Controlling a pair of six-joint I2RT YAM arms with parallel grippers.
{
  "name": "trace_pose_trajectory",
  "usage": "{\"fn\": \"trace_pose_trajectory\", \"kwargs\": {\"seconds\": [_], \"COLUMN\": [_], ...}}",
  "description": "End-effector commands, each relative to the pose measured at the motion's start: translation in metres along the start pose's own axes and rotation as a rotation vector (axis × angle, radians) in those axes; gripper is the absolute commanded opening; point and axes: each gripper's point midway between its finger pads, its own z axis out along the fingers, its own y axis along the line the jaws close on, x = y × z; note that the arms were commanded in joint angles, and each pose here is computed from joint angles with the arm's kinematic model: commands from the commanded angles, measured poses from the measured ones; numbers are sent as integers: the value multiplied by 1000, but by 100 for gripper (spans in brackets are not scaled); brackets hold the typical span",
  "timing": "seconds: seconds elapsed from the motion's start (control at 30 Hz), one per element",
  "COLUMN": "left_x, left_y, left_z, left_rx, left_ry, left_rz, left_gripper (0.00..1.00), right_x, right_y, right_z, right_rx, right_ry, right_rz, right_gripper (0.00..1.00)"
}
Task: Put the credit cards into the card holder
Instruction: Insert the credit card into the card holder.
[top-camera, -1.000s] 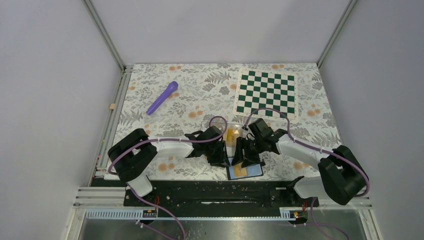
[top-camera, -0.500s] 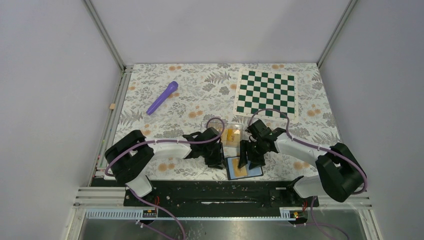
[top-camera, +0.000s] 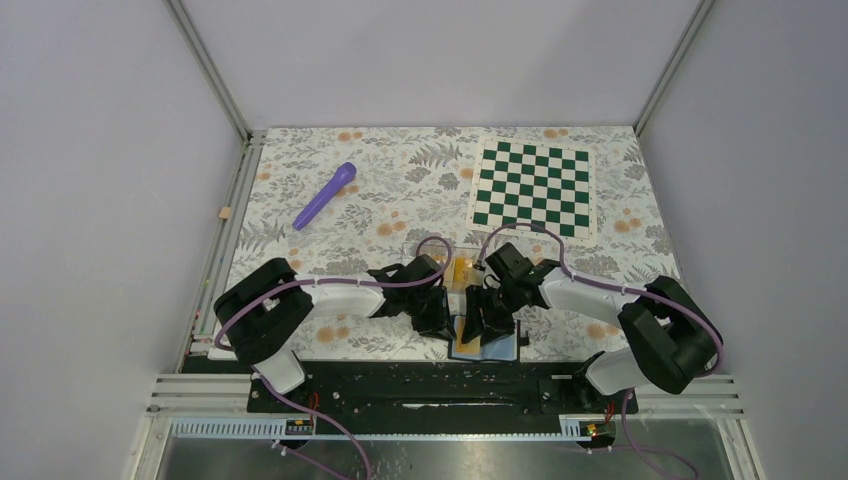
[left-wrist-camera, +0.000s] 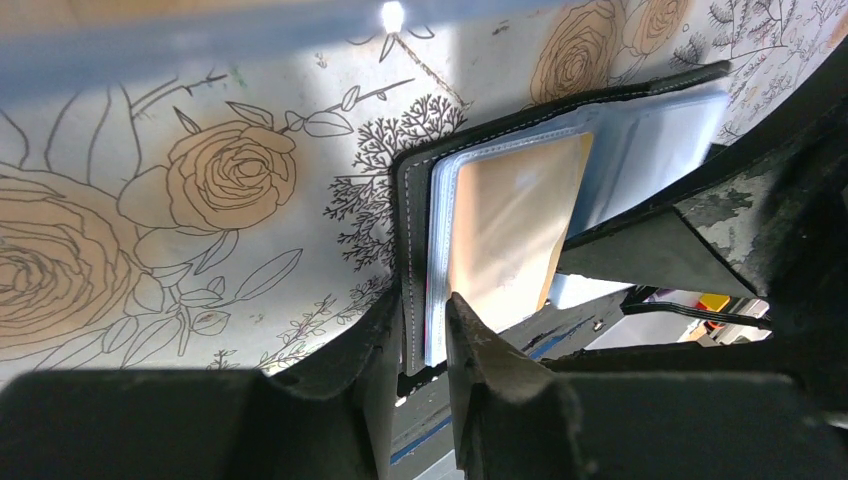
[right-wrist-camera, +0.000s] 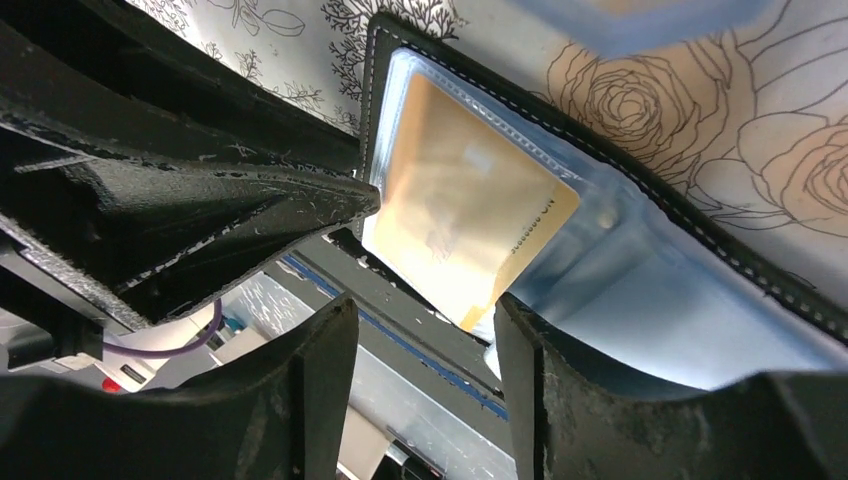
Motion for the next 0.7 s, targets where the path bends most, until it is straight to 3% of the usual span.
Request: {"fn": "trace_pose_trajectory", "kwargs": {"seconds": [0.0,0.23,0.47,0.57,0.67], "left_x": [-2,-14,-14,-10,-9], "left_y": [-4,-4,-41,-50,-53], "left_z": [3,-26,-38,-32,-22], "left_rx": [-7,-65,104,165,191], "left_ry": [-5,-107,-103,-68,-39], "left_rz": [21,44,79,80,75], "left_gripper": [24,35,40,40,40], "right_x": [-1,-1,7,9,11], "right_y": [20,0,-5,-11,-18], "right_z": [2,-10,-22,-22,-19], "right_rx": [-80,68,79,100,119], "right_ry": [16,-23,-76,-88,-78], "right_rz": [-35,-42,-22,-18,-15], "right_gripper": [59,63,65,63,55]}}
